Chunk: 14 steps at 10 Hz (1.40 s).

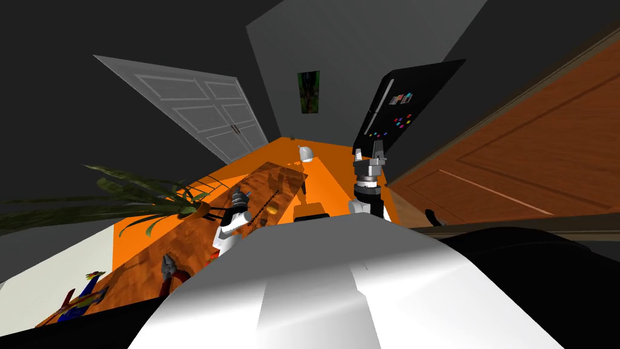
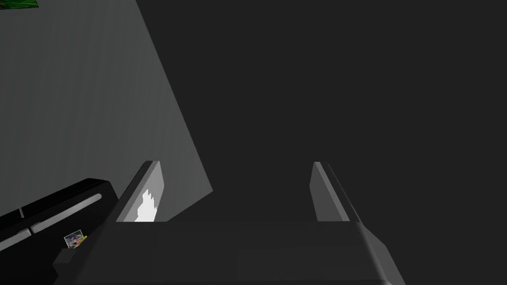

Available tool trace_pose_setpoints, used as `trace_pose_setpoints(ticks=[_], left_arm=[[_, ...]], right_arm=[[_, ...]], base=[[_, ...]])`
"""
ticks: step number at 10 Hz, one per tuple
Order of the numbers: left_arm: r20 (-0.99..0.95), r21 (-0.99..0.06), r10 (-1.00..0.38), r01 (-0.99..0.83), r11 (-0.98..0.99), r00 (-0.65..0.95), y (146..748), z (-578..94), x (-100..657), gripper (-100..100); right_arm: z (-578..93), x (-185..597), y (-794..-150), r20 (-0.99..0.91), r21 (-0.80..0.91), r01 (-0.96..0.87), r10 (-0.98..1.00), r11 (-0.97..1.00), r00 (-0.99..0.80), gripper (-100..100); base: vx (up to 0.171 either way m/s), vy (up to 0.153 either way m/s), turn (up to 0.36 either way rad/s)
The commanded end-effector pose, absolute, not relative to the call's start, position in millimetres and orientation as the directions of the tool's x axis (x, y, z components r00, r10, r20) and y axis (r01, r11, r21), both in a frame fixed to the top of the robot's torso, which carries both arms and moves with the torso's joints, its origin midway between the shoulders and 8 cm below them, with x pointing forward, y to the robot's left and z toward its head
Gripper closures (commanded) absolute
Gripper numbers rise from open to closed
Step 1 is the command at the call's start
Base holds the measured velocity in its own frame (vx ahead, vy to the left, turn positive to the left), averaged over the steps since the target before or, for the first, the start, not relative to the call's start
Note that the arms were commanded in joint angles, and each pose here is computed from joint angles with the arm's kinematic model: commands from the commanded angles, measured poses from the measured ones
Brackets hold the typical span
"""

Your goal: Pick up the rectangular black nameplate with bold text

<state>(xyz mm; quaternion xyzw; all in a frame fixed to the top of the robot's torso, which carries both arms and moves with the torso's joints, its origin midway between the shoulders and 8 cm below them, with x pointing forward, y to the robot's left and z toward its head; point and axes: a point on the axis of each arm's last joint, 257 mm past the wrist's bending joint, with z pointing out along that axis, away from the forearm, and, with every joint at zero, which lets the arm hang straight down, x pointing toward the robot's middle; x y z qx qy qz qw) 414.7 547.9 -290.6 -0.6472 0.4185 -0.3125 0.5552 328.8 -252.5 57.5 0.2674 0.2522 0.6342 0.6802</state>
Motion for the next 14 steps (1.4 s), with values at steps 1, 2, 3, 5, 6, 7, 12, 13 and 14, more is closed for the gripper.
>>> trace_pose_setpoints(ticks=[1,2,3,5,6,7,12,13,14], left_arm=[[-0.033,-0.963,-0.873,-0.249,-0.102,0.487,565,-317,400,-100],[-0.035,-0.955,-0.869,-0.271,-0.116,0.494,567,-331,394,-100],[-0.008,-0.941,-0.854,-0.294,-0.17,0.521,579,-344,386,-100],[0.018,-0.914,-0.831,-0.329,-0.24,0.556,592,-369,372,-100],[0.016,-0.9,-0.825,-0.351,-0.257,0.566,593,-383,363,-100],[0.044,-0.879,-0.803,-0.359,-0.313,0.594,603,-394,354,-100],[0.088,-0.778,-0.724,-0.406,-0.479,0.684,618,-454,305,-100],[0.086,-0.771,-0.72,-0.412,-0.486,0.688,618,-460,300,-100],[0.084,-0.762,-0.716,-0.418,-0.494,0.693,618,-465,296,-100]], right_arm=[[57,329,-252,-0.004,0.684,-0.728,0.998,0.053,0.068,0],[58,329,-252,-0.004,0.684,-0.728,0.998,0.053,0.068,0],[57,329,-252,-0.004,0.684,-0.728,0.998,0.053,0.068,0],[57,329,-252,-0.004,0.684,-0.728,0.998,0.053,0.069,0],[58,329,-252,-0.004,0.684,-0.728,0.998,0.053,0.068,0],[57,329,-252,-0.004,0.684,-0.728,0.998,0.053,0.068,0],[57,329,-252,-0.004,0.684,-0.728,0.998,0.053,0.069,0],[58,329,-252,-0.004,0.684,-0.728,0.998,0.053,0.068,0],[57,329,-253,-0.004,0.684,-0.728,0.998,0.053,0.069,0]], base=[[-0.02,0.028,-0.217],[-0.015,0.029,-0.116],[-0.012,0.03,-0.255],[-0.01,0.033,-0.16],[-0.009,0.03,-0.142],[-0.008,0.032,-0.233],[-0.006,0.025,-0.147],[-0.005,0.033,-0.119],[-0.003,0.014,0.04]])
